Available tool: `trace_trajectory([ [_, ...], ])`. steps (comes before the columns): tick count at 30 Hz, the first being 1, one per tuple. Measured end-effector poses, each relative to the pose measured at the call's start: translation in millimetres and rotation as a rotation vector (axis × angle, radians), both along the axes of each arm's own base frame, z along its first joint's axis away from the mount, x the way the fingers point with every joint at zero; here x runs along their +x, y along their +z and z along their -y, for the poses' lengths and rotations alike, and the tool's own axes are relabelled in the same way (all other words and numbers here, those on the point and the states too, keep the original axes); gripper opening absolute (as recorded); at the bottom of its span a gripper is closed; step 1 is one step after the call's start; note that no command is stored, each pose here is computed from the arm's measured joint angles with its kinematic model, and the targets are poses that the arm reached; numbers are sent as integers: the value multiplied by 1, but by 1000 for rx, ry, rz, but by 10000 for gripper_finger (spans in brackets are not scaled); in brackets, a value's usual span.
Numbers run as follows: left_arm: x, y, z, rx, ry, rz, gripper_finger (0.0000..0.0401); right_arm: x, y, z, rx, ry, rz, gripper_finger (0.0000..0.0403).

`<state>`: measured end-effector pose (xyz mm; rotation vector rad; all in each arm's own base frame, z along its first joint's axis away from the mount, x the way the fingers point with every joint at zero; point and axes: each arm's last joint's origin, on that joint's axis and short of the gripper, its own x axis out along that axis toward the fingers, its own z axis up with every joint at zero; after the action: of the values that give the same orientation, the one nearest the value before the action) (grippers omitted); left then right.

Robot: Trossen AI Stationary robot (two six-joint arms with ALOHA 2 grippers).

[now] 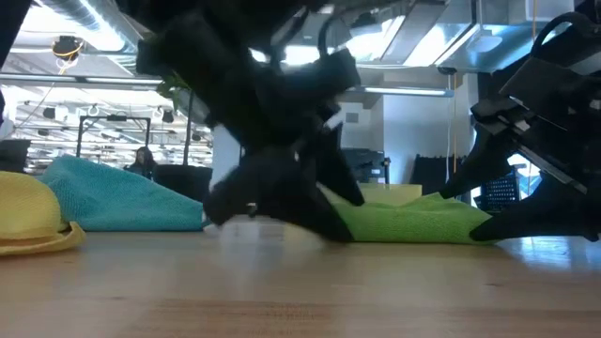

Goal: Fold microfiber towels
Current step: Put the folded green microfiber towel into the yellow bin

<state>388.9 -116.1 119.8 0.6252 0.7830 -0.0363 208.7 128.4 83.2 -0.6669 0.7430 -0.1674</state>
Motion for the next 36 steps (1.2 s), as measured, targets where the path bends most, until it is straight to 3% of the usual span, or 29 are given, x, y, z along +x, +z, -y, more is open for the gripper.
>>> trace_trajectory([
  [6,2,-14,-3,27,20,-31,266,0,0,0,1,0,0,284],
  [16,3,-20,-5,186,-8,-54,262,0,0,0,3,1,-1,284],
  [36,-3,-23,-9,170,50,-111,229,1,0,-1,8,1,6,284],
])
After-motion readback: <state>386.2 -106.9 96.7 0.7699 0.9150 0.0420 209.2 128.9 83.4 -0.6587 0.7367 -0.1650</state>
